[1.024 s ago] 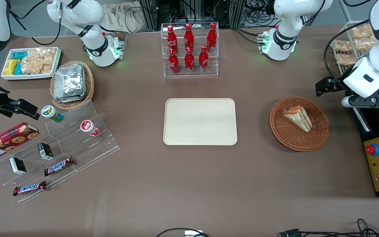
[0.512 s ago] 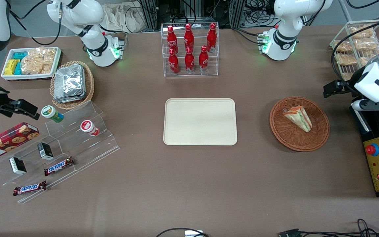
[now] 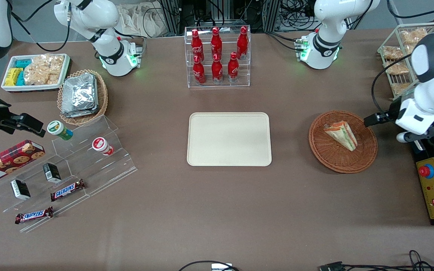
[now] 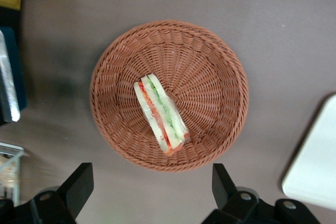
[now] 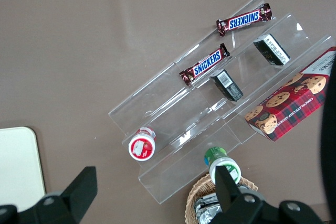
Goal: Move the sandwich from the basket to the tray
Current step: 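Move the left gripper over the sandwich in the wicker basket, then lower the open left gripper around the wrapped sandwich and close it, then lift the sandwich out of the basket and carry it over the tray, then lower the sandwich onto the white tray and open the left gripper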
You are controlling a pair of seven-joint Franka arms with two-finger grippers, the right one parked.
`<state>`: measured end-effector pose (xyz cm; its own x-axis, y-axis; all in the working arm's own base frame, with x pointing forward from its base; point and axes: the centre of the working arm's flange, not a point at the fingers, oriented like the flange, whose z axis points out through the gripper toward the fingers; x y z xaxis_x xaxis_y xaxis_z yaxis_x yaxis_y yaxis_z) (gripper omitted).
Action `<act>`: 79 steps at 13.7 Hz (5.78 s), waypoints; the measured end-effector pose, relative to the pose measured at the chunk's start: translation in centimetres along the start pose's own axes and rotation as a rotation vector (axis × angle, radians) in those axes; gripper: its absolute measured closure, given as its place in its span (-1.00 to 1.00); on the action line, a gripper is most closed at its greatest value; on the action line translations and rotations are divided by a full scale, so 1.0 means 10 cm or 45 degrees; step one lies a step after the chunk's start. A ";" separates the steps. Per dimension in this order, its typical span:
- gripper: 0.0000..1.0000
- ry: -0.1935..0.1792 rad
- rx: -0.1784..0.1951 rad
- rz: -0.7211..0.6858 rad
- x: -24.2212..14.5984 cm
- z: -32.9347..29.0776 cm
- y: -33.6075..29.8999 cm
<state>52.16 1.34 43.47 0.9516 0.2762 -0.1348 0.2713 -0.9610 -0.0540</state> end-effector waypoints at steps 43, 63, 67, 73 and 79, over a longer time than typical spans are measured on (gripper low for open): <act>0.61 0.213 0.047 0.213 -0.40 0.38 0.78; 0.69 0.076 -0.004 0.719 -1.47 1.42 3.57; 0.69 0.093 0.090 0.688 -1.62 1.88 3.73; 0.68 0.075 0.114 0.686 -1.69 2.18 3.79; -0.36 0.098 0.095 0.598 -1.67 2.10 3.85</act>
<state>43.70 -39.91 22.88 0.9774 -0.1919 -0.0882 -0.1987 -0.9771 -0.0764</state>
